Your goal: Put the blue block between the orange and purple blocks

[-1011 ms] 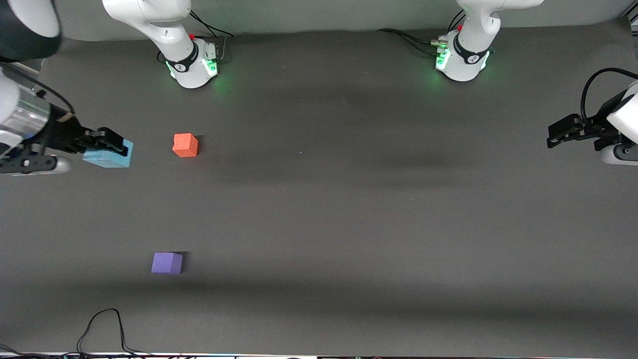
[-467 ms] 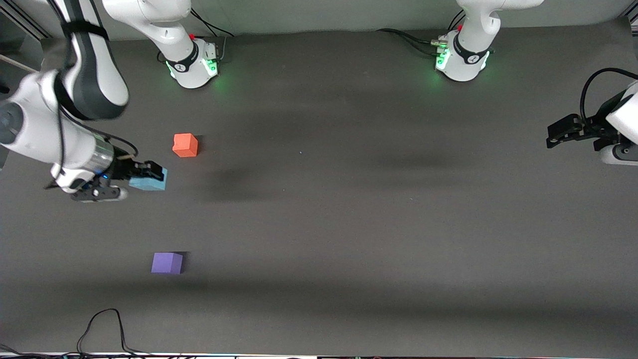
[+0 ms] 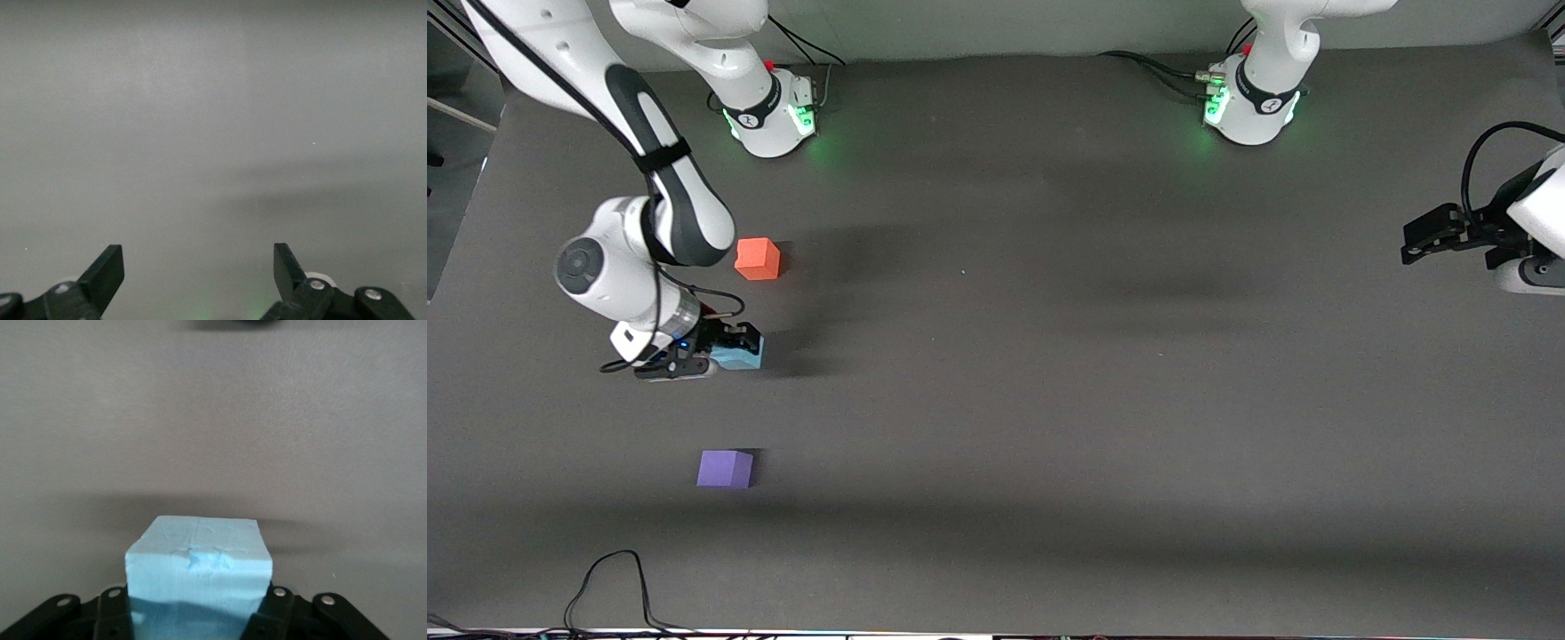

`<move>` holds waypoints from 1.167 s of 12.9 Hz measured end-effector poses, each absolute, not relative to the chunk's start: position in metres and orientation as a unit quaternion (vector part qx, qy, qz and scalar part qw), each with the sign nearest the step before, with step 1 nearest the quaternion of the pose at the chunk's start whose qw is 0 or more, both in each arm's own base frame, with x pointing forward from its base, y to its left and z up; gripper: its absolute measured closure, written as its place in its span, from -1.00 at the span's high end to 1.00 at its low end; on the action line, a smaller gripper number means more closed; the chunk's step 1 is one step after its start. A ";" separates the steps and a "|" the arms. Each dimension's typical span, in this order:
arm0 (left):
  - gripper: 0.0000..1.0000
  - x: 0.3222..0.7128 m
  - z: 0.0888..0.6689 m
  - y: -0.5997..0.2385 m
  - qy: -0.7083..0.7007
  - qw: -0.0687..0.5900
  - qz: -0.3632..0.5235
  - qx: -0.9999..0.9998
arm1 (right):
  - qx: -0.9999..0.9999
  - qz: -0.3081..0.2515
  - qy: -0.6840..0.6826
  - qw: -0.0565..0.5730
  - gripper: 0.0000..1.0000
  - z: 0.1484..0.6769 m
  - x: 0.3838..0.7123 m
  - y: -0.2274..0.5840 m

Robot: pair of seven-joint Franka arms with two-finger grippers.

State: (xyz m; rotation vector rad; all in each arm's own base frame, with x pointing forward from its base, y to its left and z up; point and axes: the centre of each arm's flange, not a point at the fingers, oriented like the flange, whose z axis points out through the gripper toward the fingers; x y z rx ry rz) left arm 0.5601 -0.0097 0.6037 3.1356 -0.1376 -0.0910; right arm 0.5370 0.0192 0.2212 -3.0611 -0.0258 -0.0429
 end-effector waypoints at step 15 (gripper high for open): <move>1.00 0.561 0.602 -0.010 -0.044 0.001 -0.030 0.999 | -0.998 -0.011 -0.024 0.048 1.00 0.317 0.551 0.024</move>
